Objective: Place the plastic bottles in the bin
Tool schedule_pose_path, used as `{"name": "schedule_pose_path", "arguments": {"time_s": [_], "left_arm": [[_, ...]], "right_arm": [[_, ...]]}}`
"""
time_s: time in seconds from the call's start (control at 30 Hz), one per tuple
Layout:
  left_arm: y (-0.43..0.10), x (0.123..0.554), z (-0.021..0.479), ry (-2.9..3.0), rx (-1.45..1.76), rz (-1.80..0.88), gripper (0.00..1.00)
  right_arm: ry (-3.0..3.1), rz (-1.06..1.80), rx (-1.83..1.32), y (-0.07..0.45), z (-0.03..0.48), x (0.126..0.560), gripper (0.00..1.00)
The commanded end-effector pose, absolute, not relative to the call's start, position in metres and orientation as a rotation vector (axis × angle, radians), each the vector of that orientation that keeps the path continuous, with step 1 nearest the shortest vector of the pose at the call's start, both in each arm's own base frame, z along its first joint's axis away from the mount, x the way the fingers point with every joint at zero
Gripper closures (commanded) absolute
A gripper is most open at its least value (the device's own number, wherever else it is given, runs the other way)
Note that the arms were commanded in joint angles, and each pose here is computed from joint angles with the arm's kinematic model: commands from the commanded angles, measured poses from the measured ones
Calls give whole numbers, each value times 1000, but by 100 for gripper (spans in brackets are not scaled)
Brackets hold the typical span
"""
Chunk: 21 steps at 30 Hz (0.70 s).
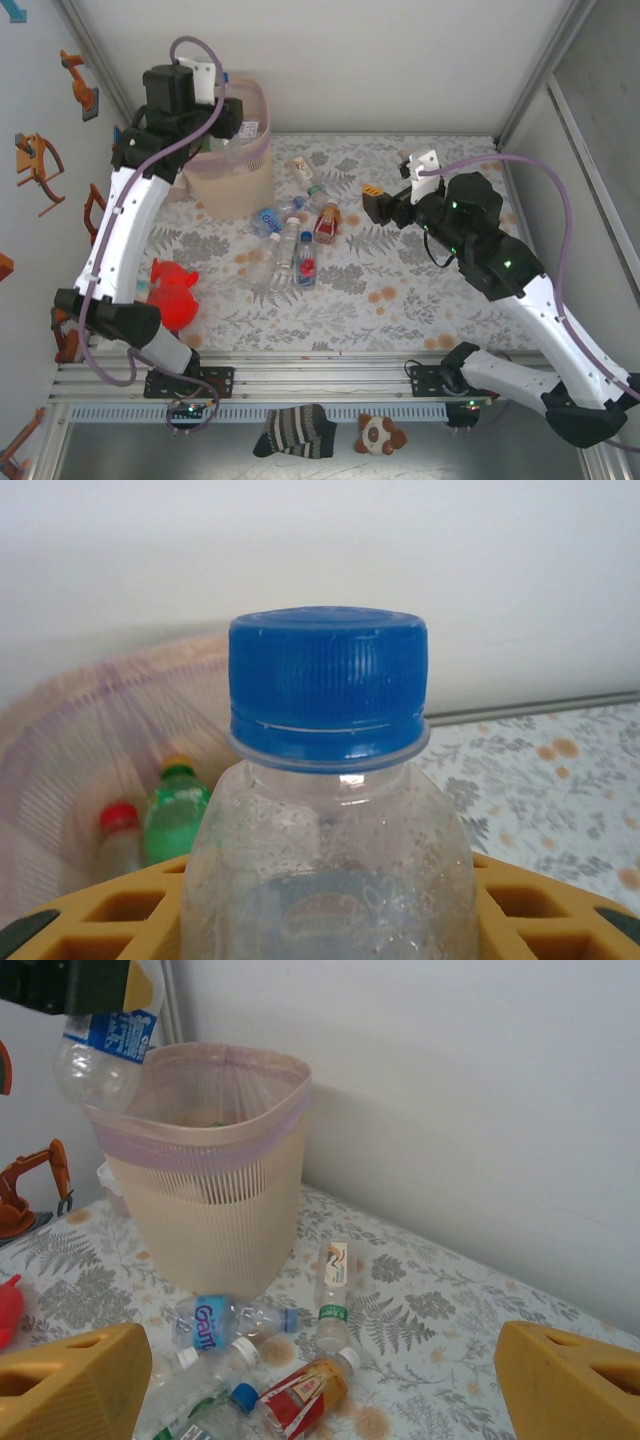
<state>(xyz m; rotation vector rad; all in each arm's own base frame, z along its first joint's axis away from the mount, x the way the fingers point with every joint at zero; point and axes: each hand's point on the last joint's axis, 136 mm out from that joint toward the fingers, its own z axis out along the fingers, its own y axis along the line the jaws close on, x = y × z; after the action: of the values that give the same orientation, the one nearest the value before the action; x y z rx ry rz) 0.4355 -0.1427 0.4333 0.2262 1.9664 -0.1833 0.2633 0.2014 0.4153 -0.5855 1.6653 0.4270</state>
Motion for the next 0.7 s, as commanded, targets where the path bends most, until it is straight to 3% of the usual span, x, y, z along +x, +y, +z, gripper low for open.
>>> {"name": "schedule_pose_path", "arguments": {"time_s": [0.0,0.37,0.67], "left_arm": [[-129,457,437,1952,274,-111,51],[-83,532,388,2092,227,61,52],[-61,541,314,2310,168,167,53]], "right_arm": [[1593,422,-546,195,443,263,12],[1593,436,-542,194,445,259,13],[1607,418,-540,191,442,260,13]]}}
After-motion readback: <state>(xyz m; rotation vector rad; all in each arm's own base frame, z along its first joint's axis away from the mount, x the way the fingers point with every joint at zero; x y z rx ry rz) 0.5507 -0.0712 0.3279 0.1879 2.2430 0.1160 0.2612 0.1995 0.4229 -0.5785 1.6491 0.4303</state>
